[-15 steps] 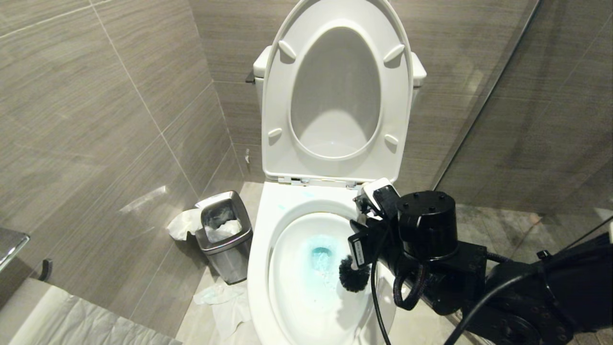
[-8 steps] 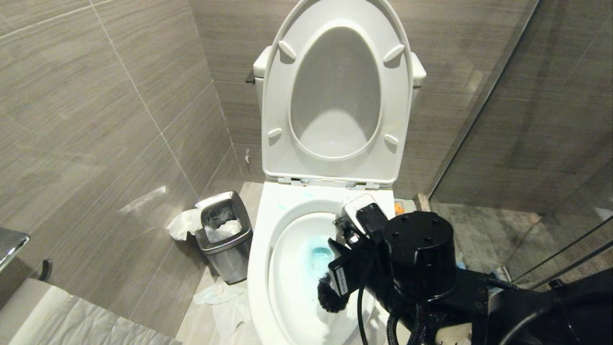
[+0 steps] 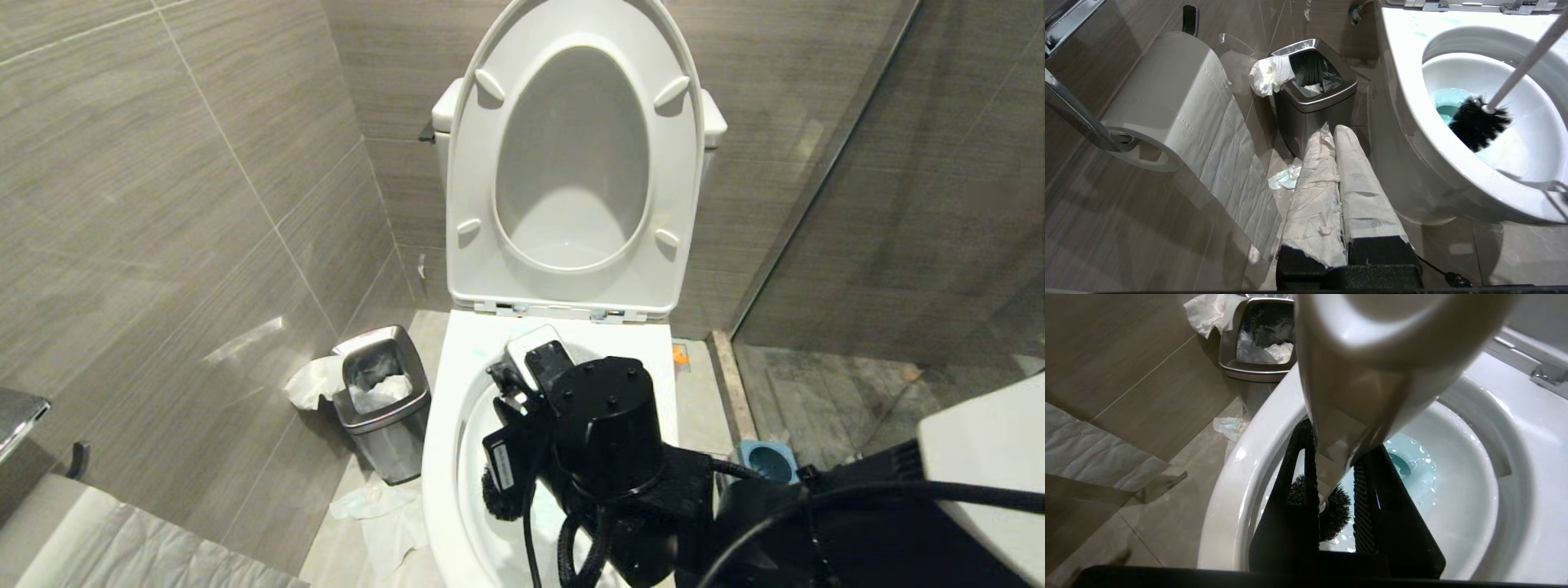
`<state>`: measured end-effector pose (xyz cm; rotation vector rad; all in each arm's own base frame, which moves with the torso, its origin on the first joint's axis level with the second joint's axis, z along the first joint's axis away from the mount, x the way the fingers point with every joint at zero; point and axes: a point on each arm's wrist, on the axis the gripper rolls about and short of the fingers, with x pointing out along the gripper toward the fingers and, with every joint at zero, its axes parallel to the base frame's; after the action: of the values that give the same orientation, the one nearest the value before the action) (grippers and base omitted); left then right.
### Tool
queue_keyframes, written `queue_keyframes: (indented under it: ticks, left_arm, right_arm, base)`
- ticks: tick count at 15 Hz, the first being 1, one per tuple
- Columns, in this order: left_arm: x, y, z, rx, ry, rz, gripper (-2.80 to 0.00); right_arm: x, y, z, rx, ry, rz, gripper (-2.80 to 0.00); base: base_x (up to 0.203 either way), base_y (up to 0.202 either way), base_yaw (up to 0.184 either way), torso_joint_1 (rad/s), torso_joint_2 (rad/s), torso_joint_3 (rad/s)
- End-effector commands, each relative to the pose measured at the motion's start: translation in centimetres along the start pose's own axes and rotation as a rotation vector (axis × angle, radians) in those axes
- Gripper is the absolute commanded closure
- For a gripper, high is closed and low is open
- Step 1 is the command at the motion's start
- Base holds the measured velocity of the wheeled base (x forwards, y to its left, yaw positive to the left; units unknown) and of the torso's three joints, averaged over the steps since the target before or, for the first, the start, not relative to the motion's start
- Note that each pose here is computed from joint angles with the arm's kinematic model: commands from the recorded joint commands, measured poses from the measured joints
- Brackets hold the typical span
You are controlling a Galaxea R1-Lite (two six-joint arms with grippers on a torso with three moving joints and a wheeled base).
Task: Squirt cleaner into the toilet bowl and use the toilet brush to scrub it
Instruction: Scrub the toilet bowl
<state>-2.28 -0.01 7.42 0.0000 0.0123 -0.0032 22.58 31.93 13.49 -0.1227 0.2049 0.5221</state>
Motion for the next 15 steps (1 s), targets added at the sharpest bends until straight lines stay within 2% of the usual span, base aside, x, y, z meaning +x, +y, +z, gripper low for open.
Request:
queue_keyframes:
  ticks: [1, 4, 7, 11, 15]
  left_arm:
    - [0.0, 0.0, 0.0, 0.0, 0.001, 0.0, 0.0]
    - [0.0, 0.0, 0.0, 0.0, 0.001, -0.001, 0.0]
    - [0.0, 0.0, 0.0, 0.0, 0.001, -0.001, 0.0]
    - [0.0, 0.0, 0.0, 0.0, 0.001, 0.0, 0.0]
    - [0.0, 0.0, 0.0, 0.0, 0.001, 0.0, 0.0]
  right_arm:
    - [3.1, 0.3, -1.8, -0.006, 0.026, -0.029, 0.0]
    - [6.4, -1.0, -1.2, 0.025, -0.018, -0.086, 0.0]
    - [8.8, -3.6, -0.8, 0.029, -0.031, -0.155, 0.0]
    - [9.9, -6.3, 0.1, 0.042, -0.054, -0.212, 0.0]
    - [9.1, -8.9, 0.8, 0.028, -0.047, -0.26, 0.0]
  base:
    - [0.0, 0.0, 0.0, 0.0, 0.0, 0.0]
    - [0.0, 0.0, 0.0, 0.0, 0.0, 0.0]
    - [0.0, 0.0, 0.0, 0.0, 0.0, 0.0]
    - [0.0, 0.0, 0.0, 0.0, 0.0, 0.0]
    - [0.0, 0.0, 0.0, 0.0, 0.0, 0.0]
